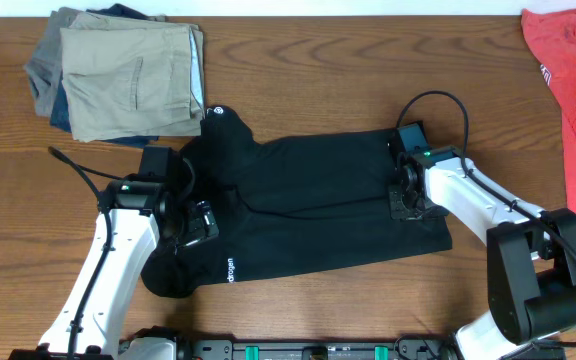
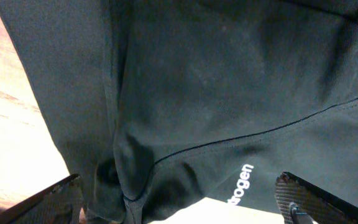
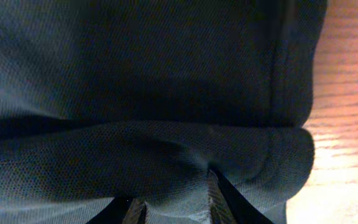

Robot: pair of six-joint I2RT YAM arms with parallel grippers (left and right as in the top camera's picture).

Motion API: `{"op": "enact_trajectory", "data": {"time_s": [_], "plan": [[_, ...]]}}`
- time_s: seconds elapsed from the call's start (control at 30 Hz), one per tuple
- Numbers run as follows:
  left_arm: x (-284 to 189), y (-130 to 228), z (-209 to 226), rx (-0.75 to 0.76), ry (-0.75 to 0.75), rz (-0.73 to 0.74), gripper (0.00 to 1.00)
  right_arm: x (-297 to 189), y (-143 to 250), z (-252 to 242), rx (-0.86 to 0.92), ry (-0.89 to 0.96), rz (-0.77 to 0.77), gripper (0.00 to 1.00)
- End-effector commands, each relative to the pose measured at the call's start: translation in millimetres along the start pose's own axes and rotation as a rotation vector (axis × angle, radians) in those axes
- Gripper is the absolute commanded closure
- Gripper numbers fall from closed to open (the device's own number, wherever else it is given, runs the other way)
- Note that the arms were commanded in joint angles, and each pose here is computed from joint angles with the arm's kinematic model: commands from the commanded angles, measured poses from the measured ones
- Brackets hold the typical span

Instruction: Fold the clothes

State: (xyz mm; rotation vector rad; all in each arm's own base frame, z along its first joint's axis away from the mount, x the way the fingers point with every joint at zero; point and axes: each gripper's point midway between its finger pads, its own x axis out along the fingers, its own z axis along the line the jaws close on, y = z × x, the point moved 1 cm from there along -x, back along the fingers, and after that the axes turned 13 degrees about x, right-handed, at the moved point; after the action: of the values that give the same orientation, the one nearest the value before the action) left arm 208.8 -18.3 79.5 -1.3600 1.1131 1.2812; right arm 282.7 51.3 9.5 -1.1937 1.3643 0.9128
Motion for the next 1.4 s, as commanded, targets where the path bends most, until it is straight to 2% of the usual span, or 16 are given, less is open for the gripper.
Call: {"op": "enact_trajectory", "data": {"time_s": [0.0, 0.3, 0.4, 0.6, 0.77, 1.03, 1.2, 1.37], "plan": [[-1, 0, 1, 0.001, -0.001, -0.005, 0.02, -2, -9, -6, 0.022, 0.018, -0.043, 0.68], [0, 0, 1, 0.001, -0.001, -0.005, 0.02, -2, -34, -9, 0.088, -0.020, -0.121, 0.49], [0, 0, 1, 0.001, -0.001, -0.005, 0.02, -4, -44, -13, 0.113, -0.029, -0.142, 0.39], [0, 0, 1, 0.001, -0.001, -0.005, 0.02, -15, -68, -23, 0.174, -0.048, -0.190, 0.31], [0, 0, 1, 0.001, -0.001, -0.005, 0.02, -32, -91, -27, 0.210, -0.067, -0.237, 0.16], [0, 0, 1, 0.001, 0.000, -0.006, 0.02, -64, -111, -35, 0.235, -0.071, -0.249, 0.12], [0, 0, 1, 0.002, 0.002, -0.005, 0.02, -77, -105, -25, 0.219, -0.135, -0.189, 0.04], [-16, -11, -23, 0.092, 0.136, -0.032, 0.02, -88, -109, -14, 0.214, -0.206, -0.183, 0.01]]}}
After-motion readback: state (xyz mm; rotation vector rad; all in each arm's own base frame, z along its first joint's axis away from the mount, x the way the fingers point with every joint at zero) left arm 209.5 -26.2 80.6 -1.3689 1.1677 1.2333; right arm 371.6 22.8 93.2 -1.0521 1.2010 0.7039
